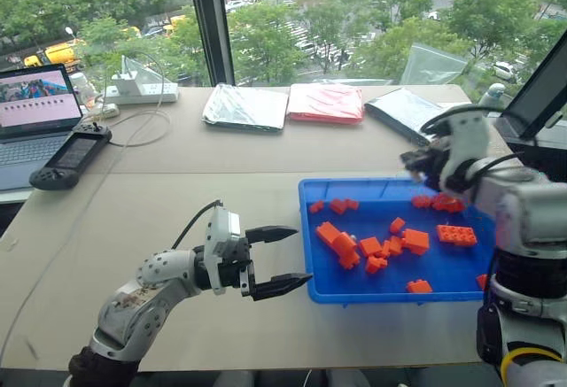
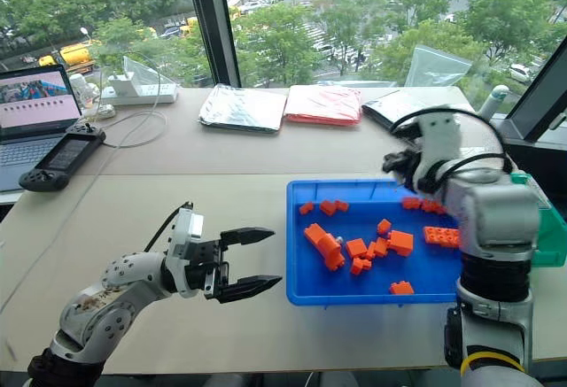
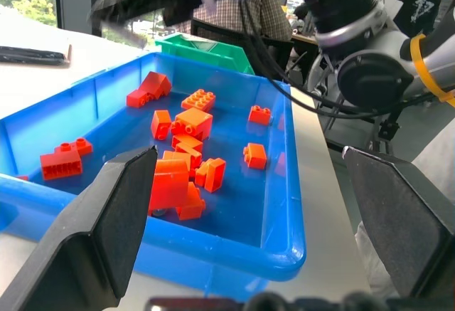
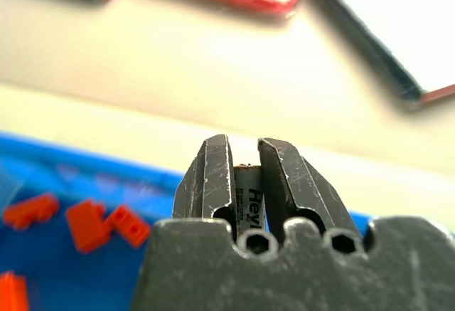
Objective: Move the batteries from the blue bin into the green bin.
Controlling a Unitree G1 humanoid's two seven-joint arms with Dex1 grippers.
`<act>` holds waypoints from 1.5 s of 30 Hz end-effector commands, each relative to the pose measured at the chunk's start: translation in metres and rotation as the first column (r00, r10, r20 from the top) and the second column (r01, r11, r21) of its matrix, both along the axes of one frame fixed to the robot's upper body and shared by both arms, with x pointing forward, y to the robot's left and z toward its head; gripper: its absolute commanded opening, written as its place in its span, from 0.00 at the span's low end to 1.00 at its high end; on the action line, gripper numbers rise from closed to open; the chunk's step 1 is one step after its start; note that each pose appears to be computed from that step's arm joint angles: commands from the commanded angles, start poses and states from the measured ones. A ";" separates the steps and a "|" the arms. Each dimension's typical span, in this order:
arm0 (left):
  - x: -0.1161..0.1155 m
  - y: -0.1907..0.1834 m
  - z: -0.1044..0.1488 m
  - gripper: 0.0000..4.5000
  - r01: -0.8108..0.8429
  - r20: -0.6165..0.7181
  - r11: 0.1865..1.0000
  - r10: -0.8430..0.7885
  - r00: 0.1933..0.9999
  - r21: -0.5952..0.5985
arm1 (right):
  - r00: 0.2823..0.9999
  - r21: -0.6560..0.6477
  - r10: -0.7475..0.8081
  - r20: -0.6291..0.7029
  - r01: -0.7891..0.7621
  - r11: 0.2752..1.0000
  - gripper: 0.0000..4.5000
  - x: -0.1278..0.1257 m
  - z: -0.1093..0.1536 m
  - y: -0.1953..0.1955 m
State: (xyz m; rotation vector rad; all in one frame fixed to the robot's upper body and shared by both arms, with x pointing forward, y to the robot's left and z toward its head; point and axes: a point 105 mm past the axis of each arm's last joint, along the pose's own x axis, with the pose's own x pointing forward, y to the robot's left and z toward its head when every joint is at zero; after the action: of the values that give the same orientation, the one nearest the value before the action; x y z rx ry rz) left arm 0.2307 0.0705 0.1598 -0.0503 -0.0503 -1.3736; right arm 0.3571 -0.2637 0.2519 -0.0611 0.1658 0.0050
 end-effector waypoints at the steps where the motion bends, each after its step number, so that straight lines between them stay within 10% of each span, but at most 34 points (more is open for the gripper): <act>1: -0.003 -0.001 0.005 1.00 0.020 0.037 1.000 -0.019 0.999 -0.019 | 0.931 -0.026 -0.355 0.081 0.358 0.933 0.05 -0.023 0.015 -0.074; 8: -0.003 0.000 0.003 1.00 0.029 0.035 0.999 -0.028 0.999 -0.019 | 0.742 0.010 -0.653 0.152 0.659 0.752 0.05 -0.052 0.011 -0.123; 16: -0.003 0.000 0.004 1.00 0.029 0.044 0.999 -0.027 0.999 -0.027 | 0.697 -0.010 -0.699 0.158 0.709 0.705 0.05 -0.056 0.000 -0.134; 27: -0.003 0.001 0.004 1.00 0.021 0.052 0.999 -0.019 0.998 -0.030 | 0.701 -0.022 -0.665 0.260 0.692 0.721 0.93 -0.057 0.023 -0.129; 30: -0.002 0.001 0.004 1.00 0.019 0.053 0.999 -0.017 0.998 -0.030 | 0.837 -0.049 -0.469 0.281 0.500 0.865 0.99 -0.033 0.032 -0.090; 33: -0.002 0.002 0.004 1.00 0.017 0.054 0.999 -0.015 0.998 -0.032 | 0.979 -0.164 0.079 0.190 -0.047 0.985 0.99 -0.014 0.024 0.008; 45: -0.002 0.002 0.005 1.00 0.007 0.059 0.999 -0.005 0.998 -0.039 | 0.575 -0.145 0.728 -0.374 -0.812 0.566 0.99 -0.108 -0.056 0.114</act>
State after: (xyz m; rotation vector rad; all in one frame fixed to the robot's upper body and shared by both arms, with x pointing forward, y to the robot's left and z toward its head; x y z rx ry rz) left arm 0.2321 0.0733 0.1549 -0.0693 -0.0658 -1.3686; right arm 0.2603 -0.1612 0.1991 -0.4347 0.3988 0.8325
